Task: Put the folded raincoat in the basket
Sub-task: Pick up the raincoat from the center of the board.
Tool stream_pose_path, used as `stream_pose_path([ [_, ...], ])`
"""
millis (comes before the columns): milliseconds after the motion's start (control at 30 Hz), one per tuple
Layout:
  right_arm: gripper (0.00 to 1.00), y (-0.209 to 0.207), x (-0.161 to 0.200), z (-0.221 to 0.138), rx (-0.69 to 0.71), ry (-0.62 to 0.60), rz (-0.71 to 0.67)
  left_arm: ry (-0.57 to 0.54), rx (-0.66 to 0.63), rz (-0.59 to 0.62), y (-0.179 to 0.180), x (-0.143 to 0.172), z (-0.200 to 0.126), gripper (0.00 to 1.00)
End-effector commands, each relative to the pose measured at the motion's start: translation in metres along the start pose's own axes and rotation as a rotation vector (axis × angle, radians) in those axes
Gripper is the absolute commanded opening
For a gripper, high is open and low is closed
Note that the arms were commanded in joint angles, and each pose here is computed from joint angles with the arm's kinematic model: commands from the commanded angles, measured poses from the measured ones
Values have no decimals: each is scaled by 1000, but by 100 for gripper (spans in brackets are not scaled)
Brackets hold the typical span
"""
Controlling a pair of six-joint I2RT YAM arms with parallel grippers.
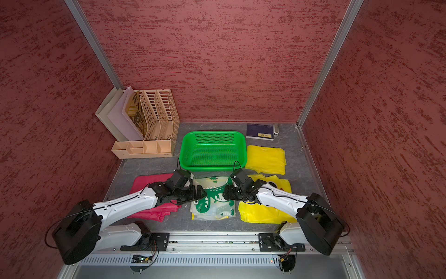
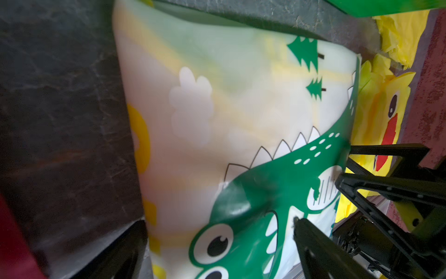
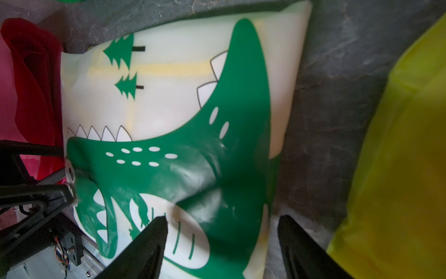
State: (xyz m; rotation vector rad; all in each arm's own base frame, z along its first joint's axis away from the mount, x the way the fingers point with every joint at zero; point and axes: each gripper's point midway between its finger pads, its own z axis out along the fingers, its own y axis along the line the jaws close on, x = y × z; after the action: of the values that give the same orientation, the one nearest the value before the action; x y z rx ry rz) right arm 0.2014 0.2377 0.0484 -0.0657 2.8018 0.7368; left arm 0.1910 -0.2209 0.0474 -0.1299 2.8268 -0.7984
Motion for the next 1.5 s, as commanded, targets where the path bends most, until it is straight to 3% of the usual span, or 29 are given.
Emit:
stream_pose_path([
  [0,78,-2,4,6,7,-4,17,18,-2,15,-1,5,7,98],
  [400,74,6,18,20,1,20,14,47,-27,38,-3,15,21,91],
  [700,53,21,16,18,-17,4,-9,41,-16,61,-13,15,19,68],
  [900,35,40,10,4,-48,-32,-50,3,19,93,-29,9,8,60],
  [1100,13,58,7,-7,-92,-63,-78,-12,52,117,-43,6,5,29],
  [1267,2,68,9,-15,-100,-68,-105,-34,62,143,-58,4,-11,27],
  [1467,0,82,5,-36,-105,-108,-141,-87,50,191,-68,-2,-41,28],
])
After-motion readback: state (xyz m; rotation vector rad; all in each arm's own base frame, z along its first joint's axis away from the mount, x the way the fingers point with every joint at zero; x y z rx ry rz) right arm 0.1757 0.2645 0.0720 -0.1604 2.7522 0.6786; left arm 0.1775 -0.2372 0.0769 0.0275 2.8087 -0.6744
